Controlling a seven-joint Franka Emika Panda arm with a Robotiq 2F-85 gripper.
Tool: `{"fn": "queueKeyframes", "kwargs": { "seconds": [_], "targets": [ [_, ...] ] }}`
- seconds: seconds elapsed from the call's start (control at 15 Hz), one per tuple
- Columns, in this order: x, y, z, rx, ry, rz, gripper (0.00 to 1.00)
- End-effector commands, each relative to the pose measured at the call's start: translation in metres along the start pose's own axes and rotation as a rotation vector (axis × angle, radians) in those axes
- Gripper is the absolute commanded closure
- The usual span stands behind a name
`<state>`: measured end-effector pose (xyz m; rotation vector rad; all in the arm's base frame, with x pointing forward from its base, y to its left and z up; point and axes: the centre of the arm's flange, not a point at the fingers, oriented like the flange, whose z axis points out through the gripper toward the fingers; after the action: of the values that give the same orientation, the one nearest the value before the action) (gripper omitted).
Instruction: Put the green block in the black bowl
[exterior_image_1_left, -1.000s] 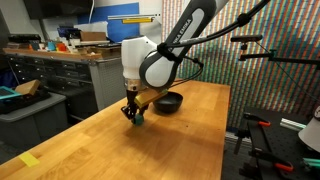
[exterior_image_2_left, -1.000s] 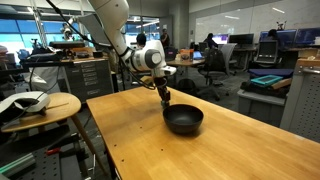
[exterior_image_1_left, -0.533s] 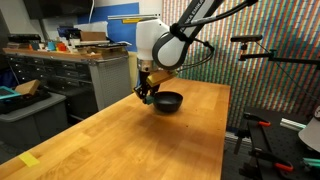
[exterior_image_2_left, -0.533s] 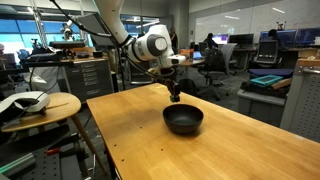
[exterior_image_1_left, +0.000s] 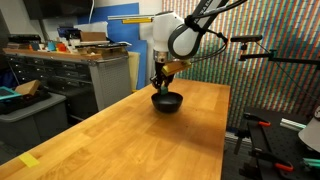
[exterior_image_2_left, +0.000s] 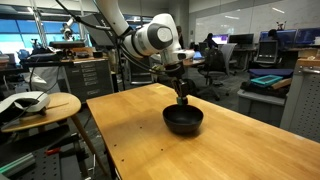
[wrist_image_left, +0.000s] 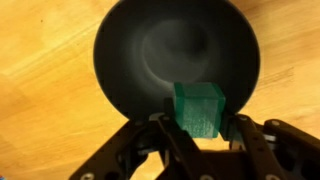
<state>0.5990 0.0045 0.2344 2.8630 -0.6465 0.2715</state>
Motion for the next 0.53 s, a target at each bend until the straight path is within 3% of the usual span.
{"fn": "queueKeyframes", "kwargs": {
  "seconds": [0.0, 0.47],
  "targets": [
    [-0.007, 0.019, 0.017, 0.008, -0.032, 0.01, 0.83],
    [-0.007, 0.021, 0.065, 0.033, -0.115, -0.001, 0.83]
  ]
}}
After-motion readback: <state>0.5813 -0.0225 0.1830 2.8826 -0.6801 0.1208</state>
